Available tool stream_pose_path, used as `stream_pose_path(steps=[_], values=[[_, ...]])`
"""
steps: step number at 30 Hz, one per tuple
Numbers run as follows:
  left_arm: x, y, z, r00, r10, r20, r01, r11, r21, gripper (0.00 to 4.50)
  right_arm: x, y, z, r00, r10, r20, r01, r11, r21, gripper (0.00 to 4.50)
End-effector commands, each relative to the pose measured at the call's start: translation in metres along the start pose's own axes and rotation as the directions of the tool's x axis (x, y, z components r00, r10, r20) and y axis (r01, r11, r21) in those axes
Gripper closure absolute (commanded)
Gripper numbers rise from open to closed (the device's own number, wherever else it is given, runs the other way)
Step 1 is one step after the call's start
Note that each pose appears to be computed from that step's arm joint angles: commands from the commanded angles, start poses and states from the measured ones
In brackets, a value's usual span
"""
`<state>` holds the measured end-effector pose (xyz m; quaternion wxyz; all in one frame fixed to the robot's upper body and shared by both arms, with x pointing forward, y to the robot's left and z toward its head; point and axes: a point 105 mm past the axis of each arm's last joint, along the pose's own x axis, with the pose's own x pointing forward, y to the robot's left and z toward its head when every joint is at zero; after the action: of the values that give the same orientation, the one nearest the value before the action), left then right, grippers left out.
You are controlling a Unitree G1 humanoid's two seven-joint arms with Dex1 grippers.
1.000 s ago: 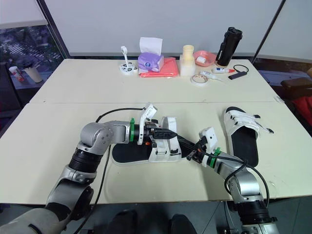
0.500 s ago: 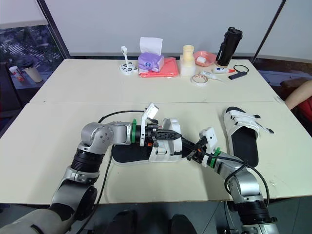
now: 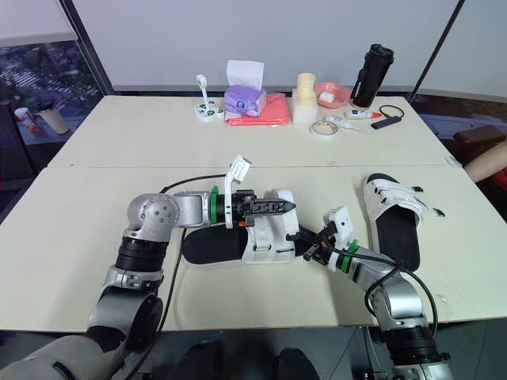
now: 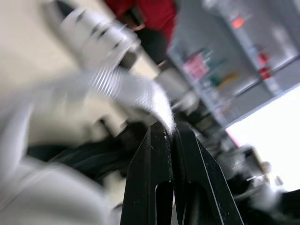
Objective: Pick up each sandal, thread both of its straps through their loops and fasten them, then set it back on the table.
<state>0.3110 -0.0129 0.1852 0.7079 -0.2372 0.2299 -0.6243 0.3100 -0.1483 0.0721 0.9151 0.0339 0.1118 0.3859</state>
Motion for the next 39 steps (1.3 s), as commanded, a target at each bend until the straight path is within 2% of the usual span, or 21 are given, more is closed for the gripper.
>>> stream_pose_path(steps=[1, 7, 18, 27, 32, 39], values=[[-0.001, -0.001, -0.002, 1.000, 0.010, -0.009, -0.009, 1.000, 0.021, 4.40, -0.007, -0.005, -0.048, 0.987, -0.053, -0.155, 0.068, 0.993, 0.095, 4.50], [-0.001, 0.014, -0.017, 0.995, 0.083, -0.063, -0.078, 0.994, 0.072, 4.40, -0.006, -0.005, -0.047, 0.987, -0.054, -0.153, 0.069, 0.993, 0.095, 4.50], [-0.004, 0.020, -0.028, 0.990, 0.099, -0.102, -0.089, 0.991, 0.099, 4.40, -0.006, -0.003, -0.049, 0.986, -0.046, -0.158, 0.061, 0.994, 0.092, 4.50], [-0.003, 0.035, -0.039, 0.964, 0.210, -0.165, -0.157, 0.946, 0.283, 4.40, -0.005, -0.003, -0.049, 0.987, -0.046, -0.156, 0.060, 0.994, 0.089, 4.50], [0.001, 0.031, -0.034, 0.963, 0.214, -0.163, -0.142, 0.919, 0.368, 4.40, -0.005, -0.003, -0.049, 0.987, -0.046, -0.156, 0.061, 0.994, 0.090, 4.50], [0.007, 0.019, -0.031, 0.969, 0.176, -0.174, -0.096, 0.915, 0.392, 4.40, -0.005, -0.003, -0.050, 0.987, -0.049, -0.156, 0.064, 0.994, 0.093, 4.50]])
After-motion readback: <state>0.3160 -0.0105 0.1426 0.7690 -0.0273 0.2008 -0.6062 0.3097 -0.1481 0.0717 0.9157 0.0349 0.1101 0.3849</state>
